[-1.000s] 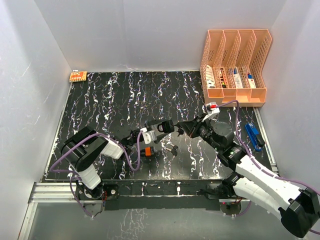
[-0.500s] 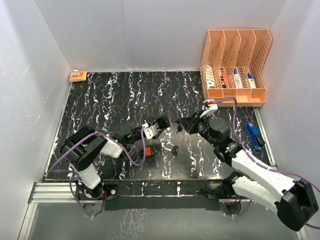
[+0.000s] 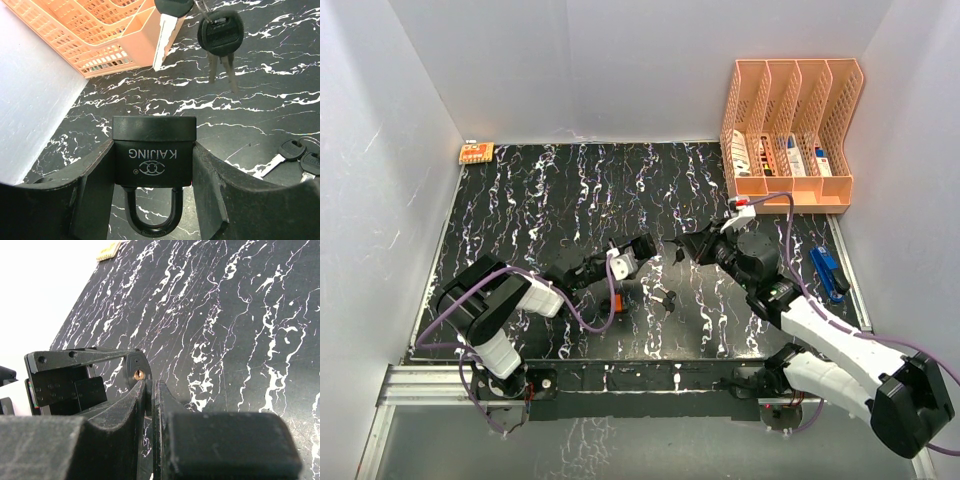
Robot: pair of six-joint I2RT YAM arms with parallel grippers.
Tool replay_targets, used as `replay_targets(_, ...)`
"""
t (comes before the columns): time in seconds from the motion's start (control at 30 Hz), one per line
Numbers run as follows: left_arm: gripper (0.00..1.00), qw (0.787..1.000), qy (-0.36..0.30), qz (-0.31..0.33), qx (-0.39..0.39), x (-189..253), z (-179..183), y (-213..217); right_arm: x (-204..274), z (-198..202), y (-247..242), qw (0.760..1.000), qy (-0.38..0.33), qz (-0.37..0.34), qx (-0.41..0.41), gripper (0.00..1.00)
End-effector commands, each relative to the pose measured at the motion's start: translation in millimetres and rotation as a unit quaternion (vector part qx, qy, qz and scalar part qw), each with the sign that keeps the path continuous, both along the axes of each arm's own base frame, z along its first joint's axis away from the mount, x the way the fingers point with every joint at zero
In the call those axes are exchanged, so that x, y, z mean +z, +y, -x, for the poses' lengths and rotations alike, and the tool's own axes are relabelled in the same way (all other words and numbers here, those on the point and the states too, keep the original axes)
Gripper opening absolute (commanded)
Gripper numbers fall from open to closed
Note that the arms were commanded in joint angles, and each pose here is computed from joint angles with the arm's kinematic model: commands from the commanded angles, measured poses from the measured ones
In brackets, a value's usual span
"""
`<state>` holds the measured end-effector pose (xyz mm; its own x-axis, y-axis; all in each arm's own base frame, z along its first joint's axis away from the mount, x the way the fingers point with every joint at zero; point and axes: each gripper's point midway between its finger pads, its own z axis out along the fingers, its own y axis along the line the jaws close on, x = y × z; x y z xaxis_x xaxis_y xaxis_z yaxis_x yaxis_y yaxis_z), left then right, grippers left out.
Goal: Unlock with the key
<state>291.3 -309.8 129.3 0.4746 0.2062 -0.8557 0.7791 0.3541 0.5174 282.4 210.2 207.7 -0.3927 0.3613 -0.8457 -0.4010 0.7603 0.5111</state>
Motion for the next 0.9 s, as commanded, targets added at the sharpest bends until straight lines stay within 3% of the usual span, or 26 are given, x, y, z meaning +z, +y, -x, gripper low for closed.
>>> replay_targets(0.0, 0.0, 0.995, -0.081, 0.061, -0.004, 56, 3, 1, 45, -4, -2, 0.998, -0.06, -0.033, -0.005, 0.0)
replay_targets(0.37, 0.0, 0.992, -0.067, 0.102, -0.006, 68, 10, 4, 52, -1, -11, 0.996, -0.09, -0.023, -0.015, 0.0)
replay_targets(0.87, 0.0, 0.991, -0.076, 0.111, -0.004, 76, 14, 9, 43, -6, -2, 0.997, -0.066, -0.023, -0.005, 0.0)
